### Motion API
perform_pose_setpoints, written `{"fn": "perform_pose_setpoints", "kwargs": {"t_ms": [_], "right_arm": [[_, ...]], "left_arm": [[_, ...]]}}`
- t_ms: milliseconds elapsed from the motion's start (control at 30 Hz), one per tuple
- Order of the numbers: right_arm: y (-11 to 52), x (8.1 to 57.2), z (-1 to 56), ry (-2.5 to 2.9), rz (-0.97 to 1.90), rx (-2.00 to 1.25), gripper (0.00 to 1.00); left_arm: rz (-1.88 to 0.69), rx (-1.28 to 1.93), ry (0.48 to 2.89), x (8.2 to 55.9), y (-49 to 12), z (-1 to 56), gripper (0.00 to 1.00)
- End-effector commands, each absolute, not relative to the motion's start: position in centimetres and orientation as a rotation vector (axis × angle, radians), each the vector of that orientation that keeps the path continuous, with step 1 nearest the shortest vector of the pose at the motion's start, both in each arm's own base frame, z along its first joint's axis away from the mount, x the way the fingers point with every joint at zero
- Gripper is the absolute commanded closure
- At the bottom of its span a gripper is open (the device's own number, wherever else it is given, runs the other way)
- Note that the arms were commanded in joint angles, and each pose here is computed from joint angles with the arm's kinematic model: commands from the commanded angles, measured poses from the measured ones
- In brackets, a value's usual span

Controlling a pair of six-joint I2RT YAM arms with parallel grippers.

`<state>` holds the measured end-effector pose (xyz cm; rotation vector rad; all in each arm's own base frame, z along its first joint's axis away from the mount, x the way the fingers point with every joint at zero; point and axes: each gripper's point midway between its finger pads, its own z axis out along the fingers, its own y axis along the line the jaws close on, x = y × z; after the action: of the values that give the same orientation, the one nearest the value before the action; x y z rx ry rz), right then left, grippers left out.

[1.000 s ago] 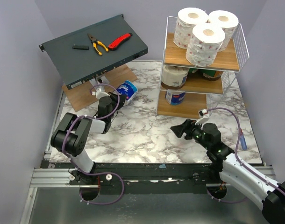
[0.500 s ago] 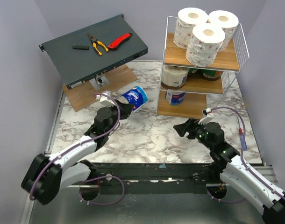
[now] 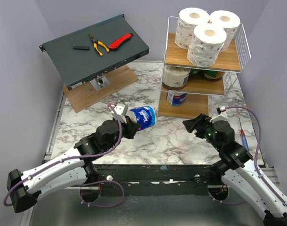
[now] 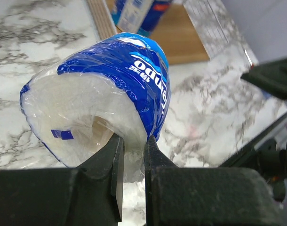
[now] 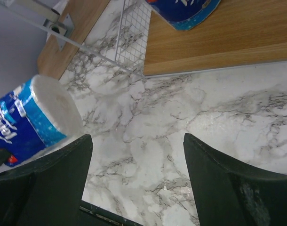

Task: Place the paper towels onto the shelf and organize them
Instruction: Pick up the paper towel from the center of the board, then place the paper towel on the shelf.

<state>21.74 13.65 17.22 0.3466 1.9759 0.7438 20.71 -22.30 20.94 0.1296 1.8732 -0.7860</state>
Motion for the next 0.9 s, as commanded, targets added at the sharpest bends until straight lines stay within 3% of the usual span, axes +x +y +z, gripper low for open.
{"fn": "perform_pose_setpoints", "kwargs": {"t_ms": [0, 300, 867], "right_arm": [[10.8, 21.9, 19.6, 1.923, 0.636, 0.5, 0.17], [6.9, 21.5, 24.2, 1.793, 0.502, 0.575, 0.14], [5.4, 20.6, 24.5, 1.69, 0.532, 0.625, 0.15]], "left_arm": [[-0.715, 0.347, 1.886, 19.4, -25.0, 22.6, 1.0], [-0.714, 0.598, 1.866, 20.1, -33.1, 23.8, 1.0], [-0.594, 0.798, 1.834, 25.6, -45.0, 21.7, 1.0]]}}
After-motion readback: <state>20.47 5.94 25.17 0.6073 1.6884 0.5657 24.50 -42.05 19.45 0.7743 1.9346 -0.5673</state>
